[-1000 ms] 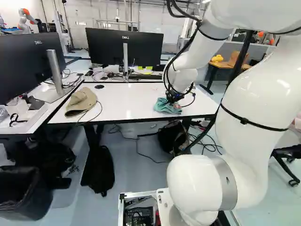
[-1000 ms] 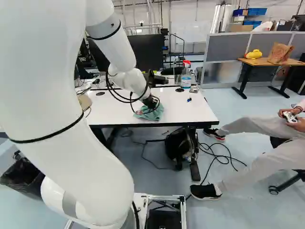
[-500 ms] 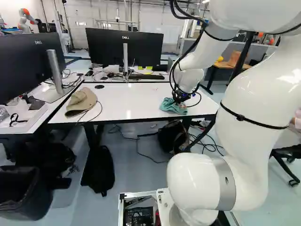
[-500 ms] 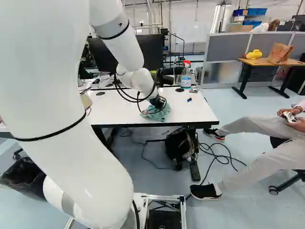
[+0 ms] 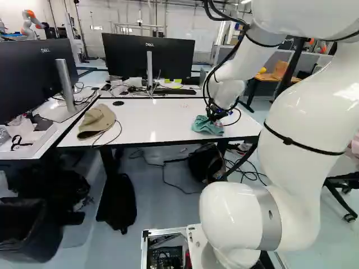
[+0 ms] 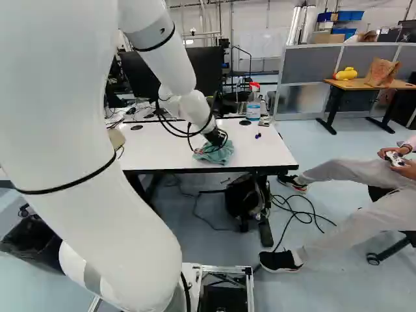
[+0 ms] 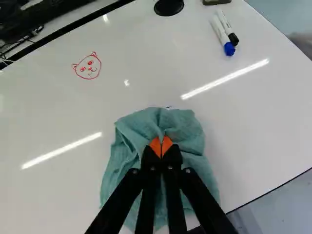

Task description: Clean the table with the green towel

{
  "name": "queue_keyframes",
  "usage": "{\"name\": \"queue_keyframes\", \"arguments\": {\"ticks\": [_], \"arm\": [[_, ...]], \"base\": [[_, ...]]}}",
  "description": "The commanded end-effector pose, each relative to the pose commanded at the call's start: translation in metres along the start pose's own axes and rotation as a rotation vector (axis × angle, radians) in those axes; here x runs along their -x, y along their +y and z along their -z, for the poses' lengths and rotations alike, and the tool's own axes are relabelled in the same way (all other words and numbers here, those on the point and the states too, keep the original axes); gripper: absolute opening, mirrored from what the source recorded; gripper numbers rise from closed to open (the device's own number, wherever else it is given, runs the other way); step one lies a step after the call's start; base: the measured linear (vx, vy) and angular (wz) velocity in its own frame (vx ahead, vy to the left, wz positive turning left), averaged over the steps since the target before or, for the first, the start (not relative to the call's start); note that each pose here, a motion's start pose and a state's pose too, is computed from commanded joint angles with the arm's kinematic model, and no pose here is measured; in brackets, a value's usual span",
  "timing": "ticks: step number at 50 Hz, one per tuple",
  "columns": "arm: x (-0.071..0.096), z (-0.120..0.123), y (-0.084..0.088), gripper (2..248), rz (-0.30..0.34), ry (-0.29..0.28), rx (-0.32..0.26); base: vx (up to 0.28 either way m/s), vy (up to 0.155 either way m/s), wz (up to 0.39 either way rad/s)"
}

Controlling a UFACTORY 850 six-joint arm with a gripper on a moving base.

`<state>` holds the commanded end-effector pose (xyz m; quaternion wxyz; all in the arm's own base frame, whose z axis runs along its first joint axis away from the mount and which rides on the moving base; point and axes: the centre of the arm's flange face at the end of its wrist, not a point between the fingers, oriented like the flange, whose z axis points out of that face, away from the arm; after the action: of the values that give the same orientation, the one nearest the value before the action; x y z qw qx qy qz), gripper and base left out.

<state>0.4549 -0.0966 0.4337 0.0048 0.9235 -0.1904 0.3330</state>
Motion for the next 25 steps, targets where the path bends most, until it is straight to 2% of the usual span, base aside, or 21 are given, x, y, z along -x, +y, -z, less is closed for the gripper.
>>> {"name": "queue_keyframes", "arguments": {"ticks": [15,25], "arm": [[-0.013,0.009,-0.025,23,0.036,0.033,-0.038],[-0.007,0.014,-0.04,23,0.061,0.034,-0.06]], "base": [[0.0,0.0,0.0],[0.0,0.0,0.0]]}}
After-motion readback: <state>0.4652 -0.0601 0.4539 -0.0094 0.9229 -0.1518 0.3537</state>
